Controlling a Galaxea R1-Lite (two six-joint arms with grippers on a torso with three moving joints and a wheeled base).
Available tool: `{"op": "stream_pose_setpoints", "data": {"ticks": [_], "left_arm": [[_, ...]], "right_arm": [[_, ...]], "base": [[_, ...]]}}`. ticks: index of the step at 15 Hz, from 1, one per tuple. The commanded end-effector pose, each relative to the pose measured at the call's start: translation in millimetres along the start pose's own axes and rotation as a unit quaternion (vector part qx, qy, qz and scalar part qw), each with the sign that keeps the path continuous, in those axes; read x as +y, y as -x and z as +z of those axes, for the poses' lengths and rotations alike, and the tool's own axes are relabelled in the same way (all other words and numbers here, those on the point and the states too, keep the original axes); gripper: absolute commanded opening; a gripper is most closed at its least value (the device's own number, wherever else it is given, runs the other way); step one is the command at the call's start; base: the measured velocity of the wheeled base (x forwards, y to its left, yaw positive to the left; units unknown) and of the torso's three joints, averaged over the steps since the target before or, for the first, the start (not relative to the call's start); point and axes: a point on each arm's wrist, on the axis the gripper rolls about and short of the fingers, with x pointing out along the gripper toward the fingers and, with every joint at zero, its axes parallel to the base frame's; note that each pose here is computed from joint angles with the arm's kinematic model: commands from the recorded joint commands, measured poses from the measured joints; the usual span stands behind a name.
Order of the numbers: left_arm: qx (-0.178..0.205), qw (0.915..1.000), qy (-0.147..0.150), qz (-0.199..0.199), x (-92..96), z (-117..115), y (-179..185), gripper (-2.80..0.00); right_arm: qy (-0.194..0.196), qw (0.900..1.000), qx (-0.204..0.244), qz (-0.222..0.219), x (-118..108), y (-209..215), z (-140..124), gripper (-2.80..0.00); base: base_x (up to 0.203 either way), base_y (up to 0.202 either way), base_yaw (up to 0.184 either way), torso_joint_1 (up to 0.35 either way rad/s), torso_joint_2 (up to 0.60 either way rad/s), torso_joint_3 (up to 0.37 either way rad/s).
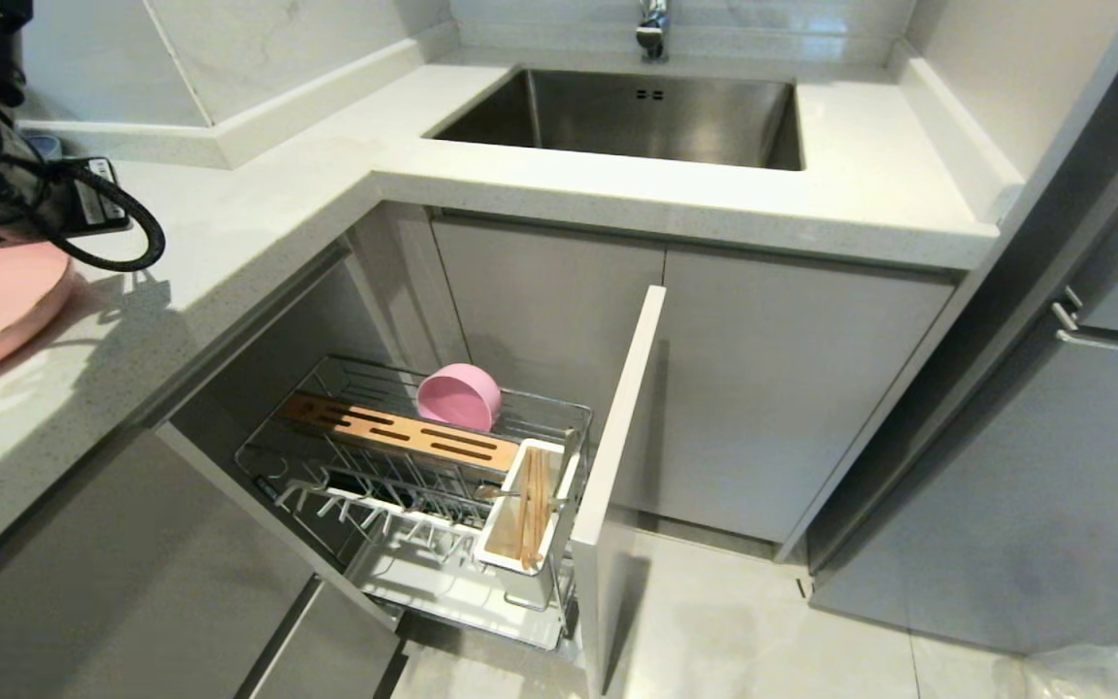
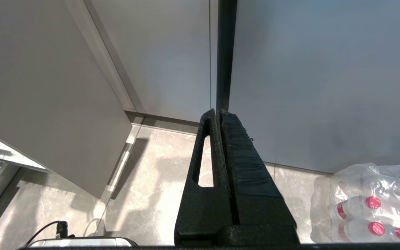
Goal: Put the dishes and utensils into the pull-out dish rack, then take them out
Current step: Pick up the plate and place it in the cupboard
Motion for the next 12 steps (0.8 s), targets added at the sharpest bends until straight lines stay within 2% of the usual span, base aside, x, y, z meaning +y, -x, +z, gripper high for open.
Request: {"op": "stream_pose_setpoints", "data": {"ticks": [1, 5, 12], "left_arm": [[0.007, 0.9999, -0.003, 0.006, -1.5, -2.4, -6.5, 0.00], [0.015, 0.9988, -0.012, 0.044, -4.2, -7.0, -21.5, 0.00], [0.028, 0.9972, -0.024, 0.065, 2.1, -10.1, -36.3, 0.00]], "right_arm": [[0.000, 1.000, 0.001, 0.000, 0.0, -0.1, -0.4, -2.80], [0.000, 1.000, 0.001, 0.000, 0.0, -0.1, -0.4, -2.80], [0.000, 1.000, 0.001, 0.000, 0.0, -0.1, -0.4, -2.80]], "base": [[0.000, 0.000, 0.000, 0.000, 0.00, 0.000], [0.000, 0.000, 0.000, 0.000, 0.00, 0.000], [0.000, 0.000, 0.000, 0.000, 0.00, 0.000]]}}
